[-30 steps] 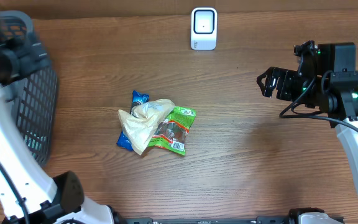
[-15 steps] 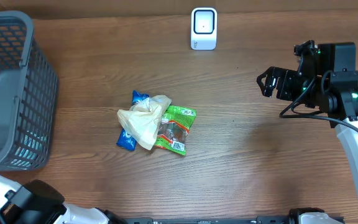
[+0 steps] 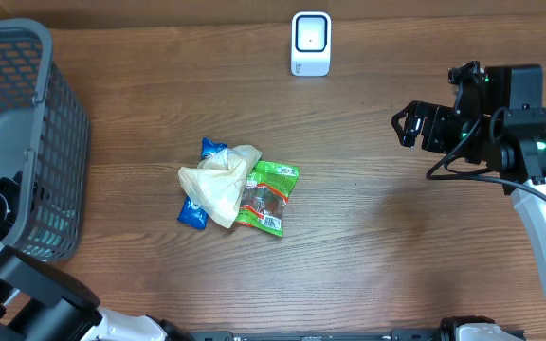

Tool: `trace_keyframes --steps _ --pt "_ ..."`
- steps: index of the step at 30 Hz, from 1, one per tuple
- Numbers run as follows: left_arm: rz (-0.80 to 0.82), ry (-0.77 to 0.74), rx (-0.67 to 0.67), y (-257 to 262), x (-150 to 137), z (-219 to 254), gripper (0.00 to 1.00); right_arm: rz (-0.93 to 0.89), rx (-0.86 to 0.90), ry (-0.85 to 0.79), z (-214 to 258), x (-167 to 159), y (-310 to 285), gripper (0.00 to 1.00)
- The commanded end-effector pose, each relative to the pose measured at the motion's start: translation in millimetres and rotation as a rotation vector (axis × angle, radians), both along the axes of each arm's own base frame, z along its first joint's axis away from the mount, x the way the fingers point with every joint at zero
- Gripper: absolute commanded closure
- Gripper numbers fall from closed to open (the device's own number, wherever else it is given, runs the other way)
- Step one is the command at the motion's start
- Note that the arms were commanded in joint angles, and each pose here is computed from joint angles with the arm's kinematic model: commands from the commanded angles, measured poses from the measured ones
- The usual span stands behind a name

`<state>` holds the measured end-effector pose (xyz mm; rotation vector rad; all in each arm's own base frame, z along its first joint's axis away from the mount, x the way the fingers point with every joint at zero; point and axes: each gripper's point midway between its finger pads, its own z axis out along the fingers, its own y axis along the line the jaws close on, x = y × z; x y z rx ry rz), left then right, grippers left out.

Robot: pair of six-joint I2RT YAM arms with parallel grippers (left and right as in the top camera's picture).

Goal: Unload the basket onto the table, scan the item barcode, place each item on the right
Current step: 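Grasp the mint-green flushable wipes pack in the basket with the left gripper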

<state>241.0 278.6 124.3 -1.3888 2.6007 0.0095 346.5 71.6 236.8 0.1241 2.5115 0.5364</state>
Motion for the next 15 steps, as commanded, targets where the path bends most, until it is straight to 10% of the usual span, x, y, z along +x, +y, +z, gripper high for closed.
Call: trace_keyframes --steps 1,10,15 --pt "0.006 0.001 0.001 -3.0 -4.1 -33.6 0.02 -0.009 0.0 -0.005 3.0 0.8 -2.2 0.0" --pt "-0.002 0.022 0.027 -5.0 -11.4 -65.7 0.06 -0.009 0.0 -0.006 3.1 1.0 -2.2 0.0" --pt "-0.002 0.034 0.016 -12.2 -17.6 -83.2 0.25 -0.009 0.0 -0.006 3.1 1.0 -2.2 0.0"
